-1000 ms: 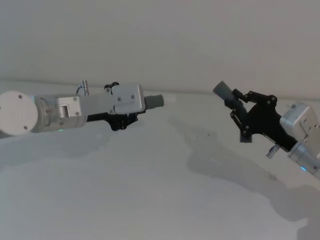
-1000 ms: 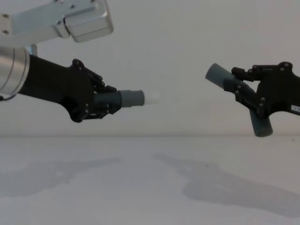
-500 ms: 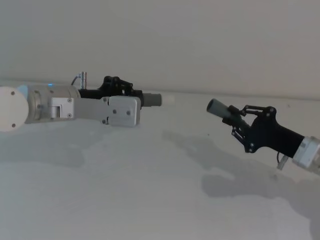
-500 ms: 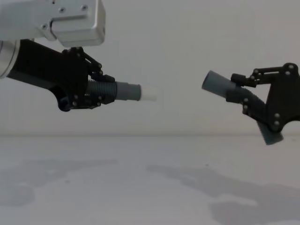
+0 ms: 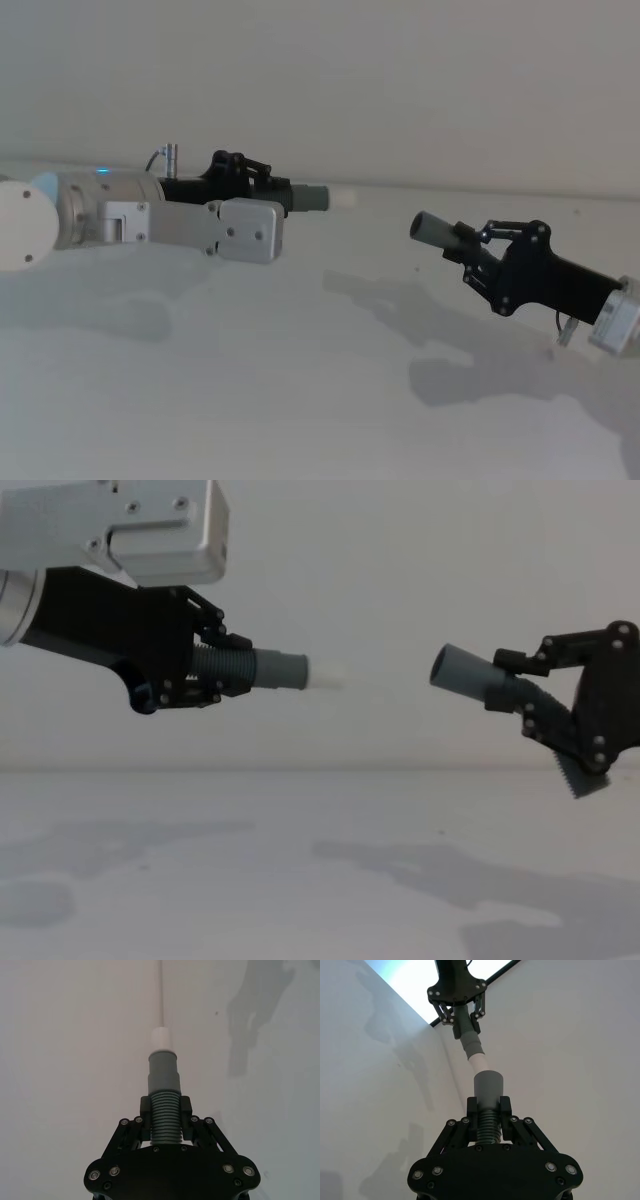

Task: Use both hands to pick up one end of the pipe from the table, align the ends, and insert them.

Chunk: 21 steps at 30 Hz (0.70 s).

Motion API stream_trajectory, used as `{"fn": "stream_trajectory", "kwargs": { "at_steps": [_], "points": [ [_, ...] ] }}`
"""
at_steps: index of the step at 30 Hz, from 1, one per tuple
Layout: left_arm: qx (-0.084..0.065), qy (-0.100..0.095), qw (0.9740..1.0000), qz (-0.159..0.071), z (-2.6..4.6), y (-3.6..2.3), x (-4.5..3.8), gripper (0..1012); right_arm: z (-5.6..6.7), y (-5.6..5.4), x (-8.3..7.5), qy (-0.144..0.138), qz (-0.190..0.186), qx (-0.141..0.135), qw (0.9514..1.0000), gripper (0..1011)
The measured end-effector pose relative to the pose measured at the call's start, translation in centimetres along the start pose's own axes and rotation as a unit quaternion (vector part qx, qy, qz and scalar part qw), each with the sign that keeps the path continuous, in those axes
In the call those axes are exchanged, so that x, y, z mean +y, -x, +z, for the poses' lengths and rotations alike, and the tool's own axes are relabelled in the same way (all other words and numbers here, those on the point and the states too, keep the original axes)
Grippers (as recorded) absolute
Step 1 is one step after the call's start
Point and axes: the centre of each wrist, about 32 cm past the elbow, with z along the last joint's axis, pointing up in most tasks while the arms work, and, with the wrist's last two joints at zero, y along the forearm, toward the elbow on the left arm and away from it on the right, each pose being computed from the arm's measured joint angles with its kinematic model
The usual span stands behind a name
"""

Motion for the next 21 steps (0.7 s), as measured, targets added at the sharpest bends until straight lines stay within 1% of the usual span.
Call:
{"fn": "stream_trajectory", "kwargs": {
  "at_steps": [1, 4, 9, 16, 21],
  "points": [
    [0.0, 0.0, 1.0, 0.0, 0.0, 0.0, 0.0, 314, 0.0, 0.0, 0.1, 0.002, 0.0, 0.002, 1.0, 232],
    [-0.009, 0.011, 0.9998, 0.009, 0.06, 0.25, -0.15, 315, 0.3, 0.1, 0.4, 0.005, 0.001, 0.008, 1.0, 230],
    [-0.021, 0.025, 0.9993, 0.02, 0.13, 0.57, -0.34, 314, 0.6, 0.2, 1.2, 0.008, 0.003, 0.017, 0.9998, 232],
    [-0.03, 0.037, 0.9985, 0.028, 0.19, 0.82, -0.49, 314, 0.8, 0.3, 1.9, 0.009, 0.007, 0.023, 0.9997, 232],
    [-0.034, 0.042, 0.9981, 0.031, 0.22, 0.93, -0.55, 314, 0.8, 0.2, 2.4, 0.008, 0.01, 0.021, 0.9997, 232]
  ]
}}
